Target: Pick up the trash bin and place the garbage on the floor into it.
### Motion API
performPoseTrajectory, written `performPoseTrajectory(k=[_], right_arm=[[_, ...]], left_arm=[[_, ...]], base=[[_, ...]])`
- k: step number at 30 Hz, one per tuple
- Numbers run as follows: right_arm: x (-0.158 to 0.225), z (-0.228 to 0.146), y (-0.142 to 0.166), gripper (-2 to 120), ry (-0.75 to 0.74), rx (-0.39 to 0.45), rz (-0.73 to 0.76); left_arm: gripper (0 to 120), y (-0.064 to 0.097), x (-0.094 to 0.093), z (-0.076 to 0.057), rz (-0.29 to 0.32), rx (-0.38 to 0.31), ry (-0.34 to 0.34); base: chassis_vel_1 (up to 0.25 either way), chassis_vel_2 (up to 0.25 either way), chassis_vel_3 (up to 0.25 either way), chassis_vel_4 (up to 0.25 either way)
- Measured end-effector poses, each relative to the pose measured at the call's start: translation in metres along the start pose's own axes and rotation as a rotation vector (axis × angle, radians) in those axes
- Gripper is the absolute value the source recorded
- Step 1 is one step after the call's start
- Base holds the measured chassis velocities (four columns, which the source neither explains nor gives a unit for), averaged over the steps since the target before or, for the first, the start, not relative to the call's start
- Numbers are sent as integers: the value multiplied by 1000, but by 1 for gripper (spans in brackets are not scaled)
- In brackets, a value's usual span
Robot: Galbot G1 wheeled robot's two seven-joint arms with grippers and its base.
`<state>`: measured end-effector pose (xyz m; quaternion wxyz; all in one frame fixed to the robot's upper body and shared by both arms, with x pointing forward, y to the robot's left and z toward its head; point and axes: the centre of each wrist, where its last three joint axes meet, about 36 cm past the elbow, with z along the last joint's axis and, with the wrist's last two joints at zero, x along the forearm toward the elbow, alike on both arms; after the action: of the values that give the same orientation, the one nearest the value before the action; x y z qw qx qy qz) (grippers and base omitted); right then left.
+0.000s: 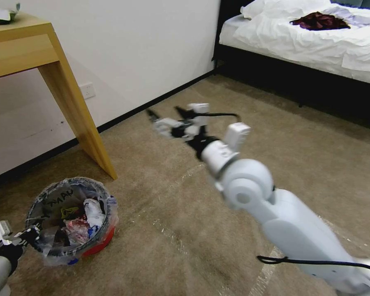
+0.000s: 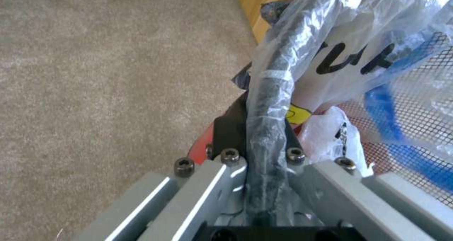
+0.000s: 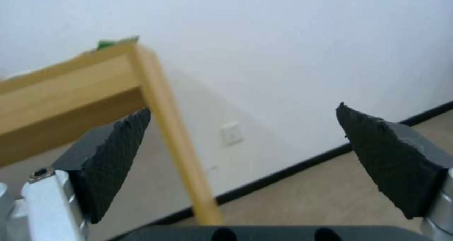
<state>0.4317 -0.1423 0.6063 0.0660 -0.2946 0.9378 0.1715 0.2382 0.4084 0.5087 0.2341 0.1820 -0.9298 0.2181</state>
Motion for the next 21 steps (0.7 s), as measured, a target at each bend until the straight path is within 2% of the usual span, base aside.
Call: performPoseTrajectory(k=[7,12,16,18,21], right_arm=[[14,2,-21,100,-135,13,52],[20,17,-39,100,-226,94,87],[28,25,-48,100,-246,133,104],[36,28,-63,100,-296,184,140],[39,31,-73,100,-335,215,162]], left_arm=[[0,-3,5,-1,6,-2,-10],[0,-4,16,5,-2,0,-10],[0,-4,18,5,-6,-9,-18],[0,-5,20,6,-6,-11,-21],[0,-5,21,7,-6,-8,-22]], base=[[0,0,0,0],[0,0,0,0],[0,0,0,0],[0,0,0,0],[0,0,0,0]])
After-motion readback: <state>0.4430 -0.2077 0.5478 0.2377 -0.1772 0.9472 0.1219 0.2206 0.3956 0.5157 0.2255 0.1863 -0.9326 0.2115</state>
